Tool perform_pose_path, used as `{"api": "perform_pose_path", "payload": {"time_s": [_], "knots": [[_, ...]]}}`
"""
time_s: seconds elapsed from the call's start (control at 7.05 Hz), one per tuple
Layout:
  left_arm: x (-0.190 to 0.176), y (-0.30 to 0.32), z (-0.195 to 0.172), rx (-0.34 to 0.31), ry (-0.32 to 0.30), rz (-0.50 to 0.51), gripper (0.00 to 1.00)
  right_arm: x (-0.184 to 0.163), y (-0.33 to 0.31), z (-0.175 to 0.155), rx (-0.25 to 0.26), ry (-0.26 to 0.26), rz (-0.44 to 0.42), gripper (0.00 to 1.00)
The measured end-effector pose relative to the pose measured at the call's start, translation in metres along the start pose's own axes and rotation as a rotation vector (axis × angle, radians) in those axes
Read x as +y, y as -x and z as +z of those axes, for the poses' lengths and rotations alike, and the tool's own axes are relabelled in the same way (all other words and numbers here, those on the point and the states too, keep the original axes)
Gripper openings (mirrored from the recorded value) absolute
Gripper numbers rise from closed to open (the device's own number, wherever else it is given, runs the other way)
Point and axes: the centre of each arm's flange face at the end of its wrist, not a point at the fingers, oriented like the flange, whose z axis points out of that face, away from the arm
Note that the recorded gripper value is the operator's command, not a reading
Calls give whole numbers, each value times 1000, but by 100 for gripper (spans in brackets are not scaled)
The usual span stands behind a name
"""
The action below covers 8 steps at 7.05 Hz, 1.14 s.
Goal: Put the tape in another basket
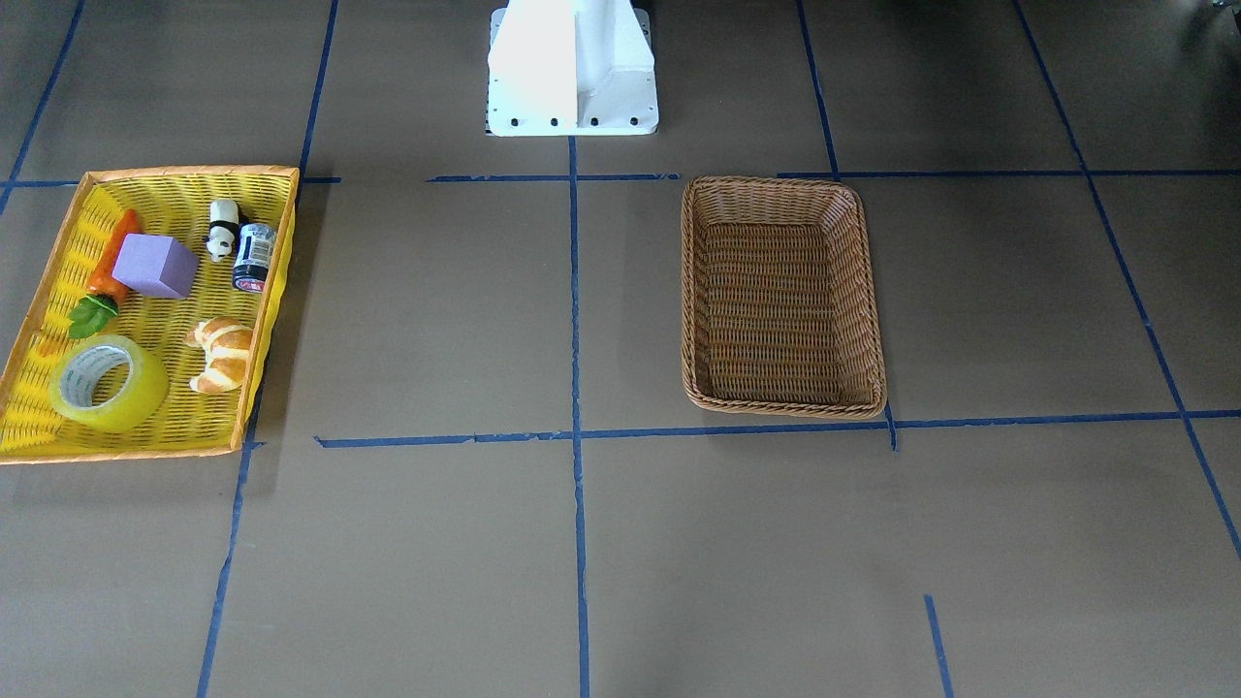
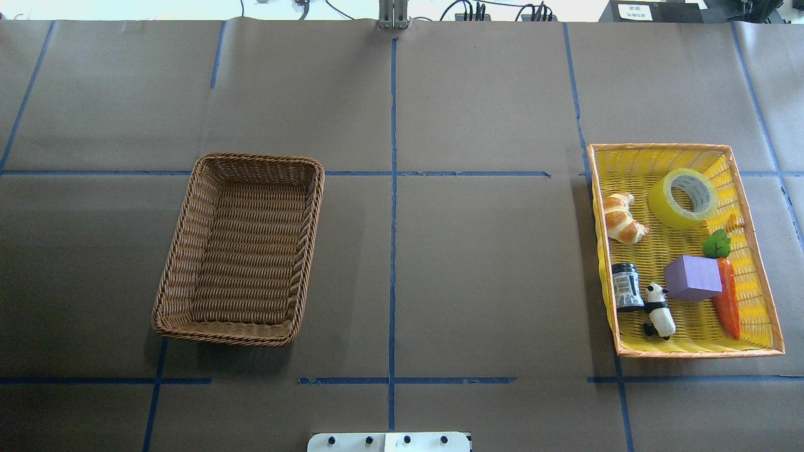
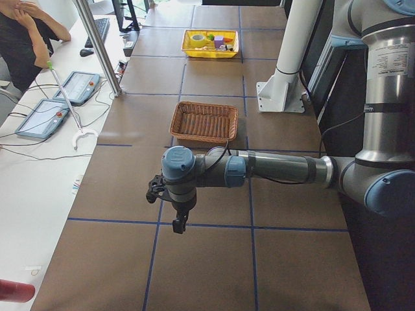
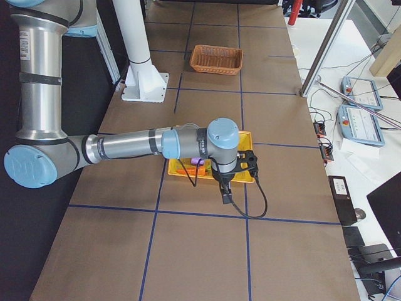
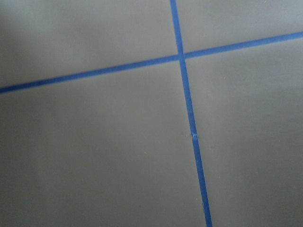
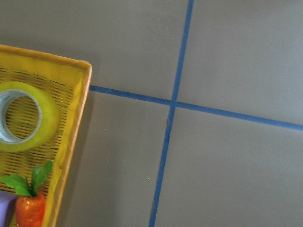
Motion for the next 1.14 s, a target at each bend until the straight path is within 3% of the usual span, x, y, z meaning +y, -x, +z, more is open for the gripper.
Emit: {"api": "perform_pose_path", "payload": {"time_s": [0.57, 0.85, 1.14], "knots": [[-3, -2, -3, -1, -20, 22, 100, -80, 113, 25, -42, 17, -249, 100], [-3, -2, -2, -1, -21, 24, 100, -91, 129, 57, -60, 12, -324, 100], [-5, -3, -3, -3, -33, 34, 100, -93, 133, 86, -74, 8, -345, 100]]}}
